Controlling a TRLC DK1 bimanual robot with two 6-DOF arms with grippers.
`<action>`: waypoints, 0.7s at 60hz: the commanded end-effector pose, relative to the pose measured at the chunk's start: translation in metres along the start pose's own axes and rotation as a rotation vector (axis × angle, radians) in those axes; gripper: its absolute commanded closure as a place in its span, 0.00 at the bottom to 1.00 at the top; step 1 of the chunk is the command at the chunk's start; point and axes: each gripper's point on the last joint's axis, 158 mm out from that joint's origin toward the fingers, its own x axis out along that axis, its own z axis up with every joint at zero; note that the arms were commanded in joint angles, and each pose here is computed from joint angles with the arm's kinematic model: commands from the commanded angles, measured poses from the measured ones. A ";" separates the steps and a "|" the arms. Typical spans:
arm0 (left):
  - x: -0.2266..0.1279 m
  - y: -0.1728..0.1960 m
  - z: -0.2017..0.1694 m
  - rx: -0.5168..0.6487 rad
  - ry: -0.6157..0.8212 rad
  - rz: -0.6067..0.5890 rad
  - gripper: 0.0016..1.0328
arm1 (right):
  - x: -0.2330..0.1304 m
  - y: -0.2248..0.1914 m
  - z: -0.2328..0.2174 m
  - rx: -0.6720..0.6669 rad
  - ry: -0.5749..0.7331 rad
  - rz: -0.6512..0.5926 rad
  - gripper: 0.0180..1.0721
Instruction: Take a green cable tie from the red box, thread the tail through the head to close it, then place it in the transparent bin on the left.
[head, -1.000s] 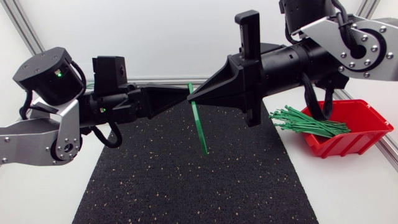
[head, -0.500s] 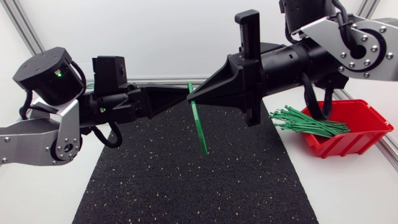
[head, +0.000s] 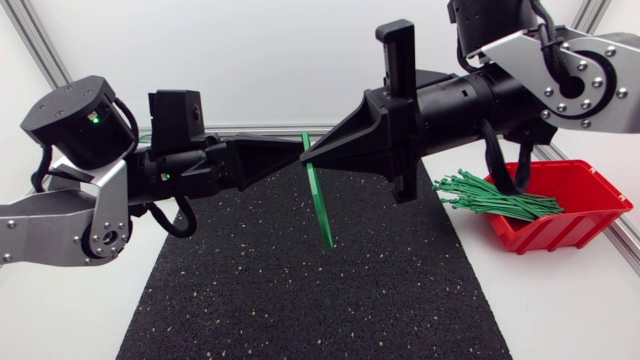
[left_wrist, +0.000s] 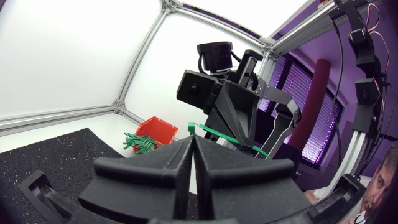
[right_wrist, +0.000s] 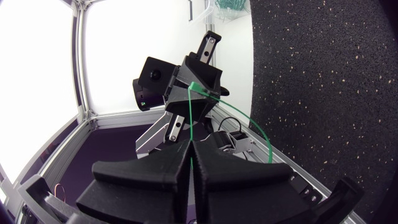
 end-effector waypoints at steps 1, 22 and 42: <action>0.000 0.002 -0.002 0.016 -0.001 0.000 0.97 | 0.007 -0.015 0.001 0.053 0.014 -0.017 0.95; 0.000 0.005 -0.002 0.014 -0.002 0.006 0.97 | 0.006 -0.013 -0.002 0.040 0.011 -0.014 0.95; -0.001 0.009 0.001 0.016 -0.009 0.015 0.97 | 0.005 -0.010 -0.008 0.028 0.010 -0.013 0.95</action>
